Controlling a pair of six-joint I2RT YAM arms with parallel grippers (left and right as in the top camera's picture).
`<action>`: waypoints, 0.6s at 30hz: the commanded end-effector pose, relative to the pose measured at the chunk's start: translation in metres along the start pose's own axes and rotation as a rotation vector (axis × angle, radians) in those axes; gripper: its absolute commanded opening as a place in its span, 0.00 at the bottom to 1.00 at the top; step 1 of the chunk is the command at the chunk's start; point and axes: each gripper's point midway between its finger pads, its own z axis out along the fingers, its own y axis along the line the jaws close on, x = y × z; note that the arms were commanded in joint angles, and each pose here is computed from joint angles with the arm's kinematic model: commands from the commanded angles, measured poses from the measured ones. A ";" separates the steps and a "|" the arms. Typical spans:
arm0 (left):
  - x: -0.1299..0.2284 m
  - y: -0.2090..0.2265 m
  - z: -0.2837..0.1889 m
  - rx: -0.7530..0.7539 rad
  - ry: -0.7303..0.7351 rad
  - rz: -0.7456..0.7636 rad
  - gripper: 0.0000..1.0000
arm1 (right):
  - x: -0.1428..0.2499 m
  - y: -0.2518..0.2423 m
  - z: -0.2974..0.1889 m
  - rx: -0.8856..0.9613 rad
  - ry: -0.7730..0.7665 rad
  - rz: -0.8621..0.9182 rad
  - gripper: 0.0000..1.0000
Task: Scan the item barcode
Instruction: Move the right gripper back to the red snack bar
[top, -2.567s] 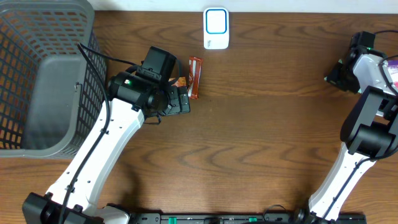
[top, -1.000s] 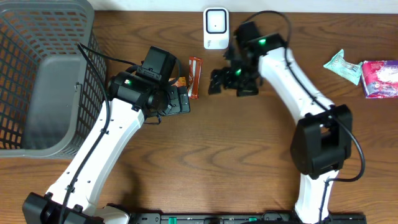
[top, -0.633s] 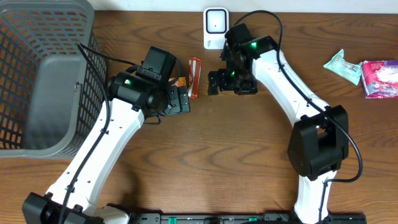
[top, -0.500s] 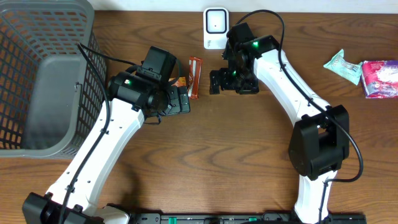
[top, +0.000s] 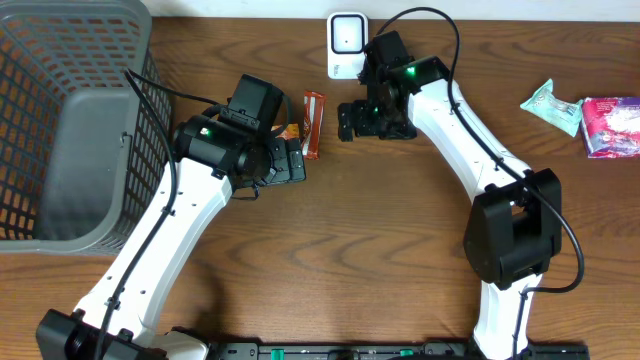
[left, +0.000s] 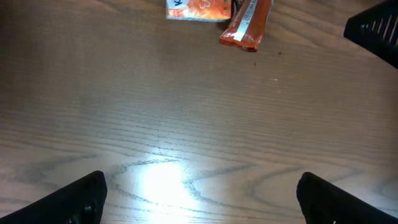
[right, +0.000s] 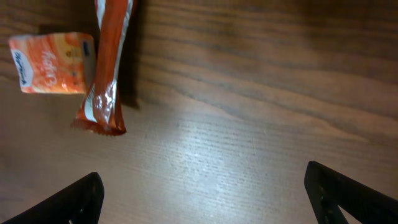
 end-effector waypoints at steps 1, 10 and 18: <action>-0.001 0.002 0.000 -0.008 0.000 0.003 0.98 | -0.003 -0.001 0.005 0.012 -0.010 0.026 0.99; -0.001 0.002 0.000 -0.008 0.000 0.003 0.98 | -0.018 0.022 0.014 -0.112 -0.070 0.080 0.99; -0.001 0.002 0.000 -0.008 0.000 0.003 0.98 | -0.032 0.049 0.039 -0.191 -0.122 0.044 0.99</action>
